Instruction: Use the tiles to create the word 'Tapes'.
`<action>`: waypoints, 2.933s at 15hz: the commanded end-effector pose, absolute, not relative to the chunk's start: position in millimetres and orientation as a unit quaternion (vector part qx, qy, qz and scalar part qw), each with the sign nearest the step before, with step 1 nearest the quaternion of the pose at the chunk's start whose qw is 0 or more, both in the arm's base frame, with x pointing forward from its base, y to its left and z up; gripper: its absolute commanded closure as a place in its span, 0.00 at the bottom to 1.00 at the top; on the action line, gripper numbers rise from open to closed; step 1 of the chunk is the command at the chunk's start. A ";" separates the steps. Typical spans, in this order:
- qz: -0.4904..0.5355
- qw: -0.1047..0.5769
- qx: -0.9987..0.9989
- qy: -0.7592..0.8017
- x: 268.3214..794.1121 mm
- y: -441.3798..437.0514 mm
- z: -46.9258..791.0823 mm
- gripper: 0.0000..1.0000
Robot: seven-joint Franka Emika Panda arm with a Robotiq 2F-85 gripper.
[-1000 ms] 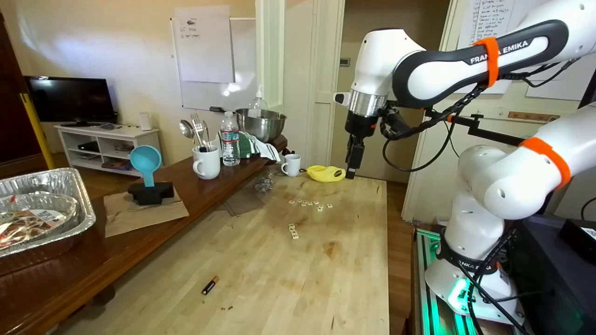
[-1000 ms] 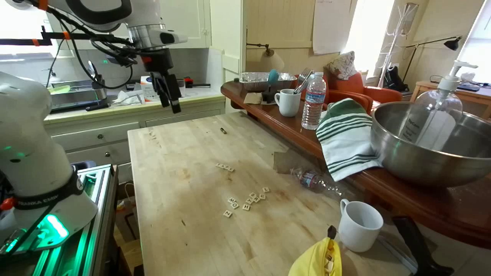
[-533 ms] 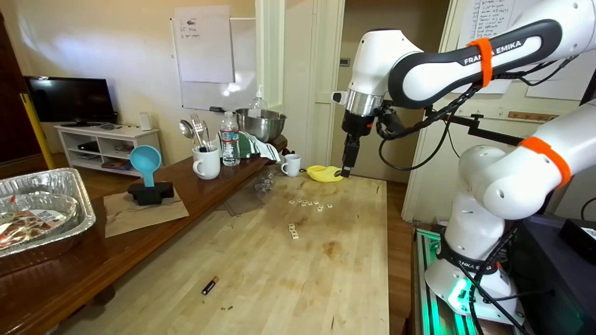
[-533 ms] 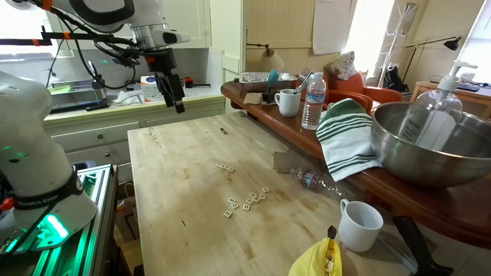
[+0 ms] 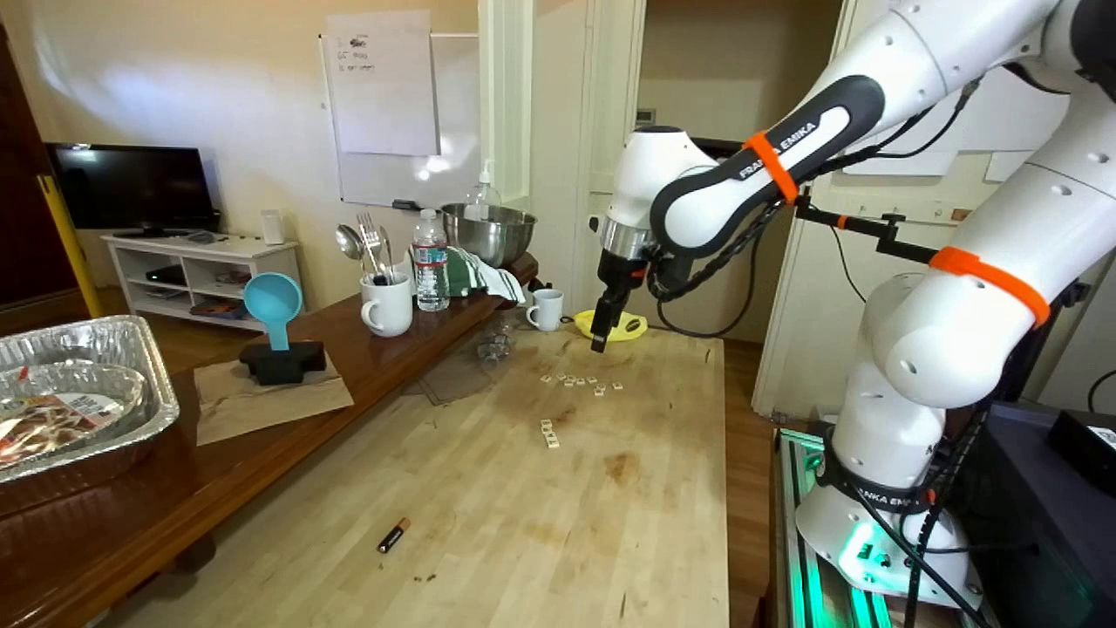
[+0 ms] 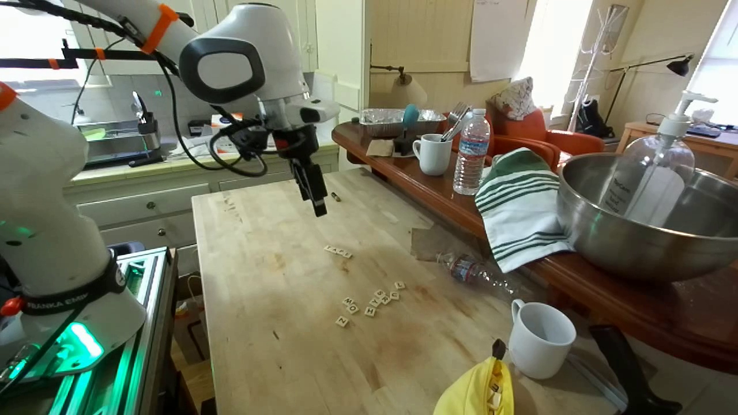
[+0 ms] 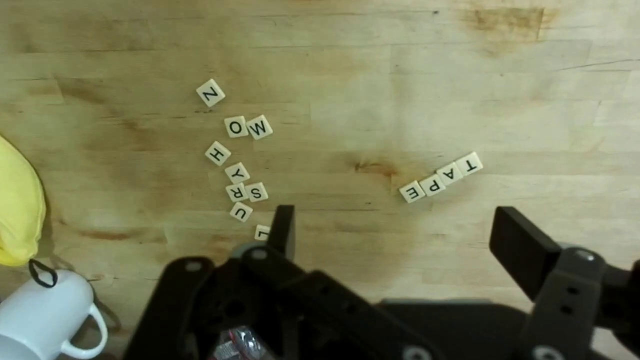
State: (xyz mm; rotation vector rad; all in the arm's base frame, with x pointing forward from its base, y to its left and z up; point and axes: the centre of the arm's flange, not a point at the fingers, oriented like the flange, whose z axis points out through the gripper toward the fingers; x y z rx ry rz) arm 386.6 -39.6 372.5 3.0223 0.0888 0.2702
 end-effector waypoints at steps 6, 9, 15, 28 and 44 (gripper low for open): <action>0.055 0.035 0.997 -0.049 441.6 -112.4 302.2 0.00; 0.052 0.018 0.996 -0.069 451.9 -131.9 289.5 0.00; 0.047 0.025 0.996 -0.070 444.0 -128.1 294.2 0.00; 0.091 0.029 0.993 -0.068 470.0 -133.0 263.8 0.30; 0.102 0.041 0.990 -0.087 489.9 -159.4 219.7 1.00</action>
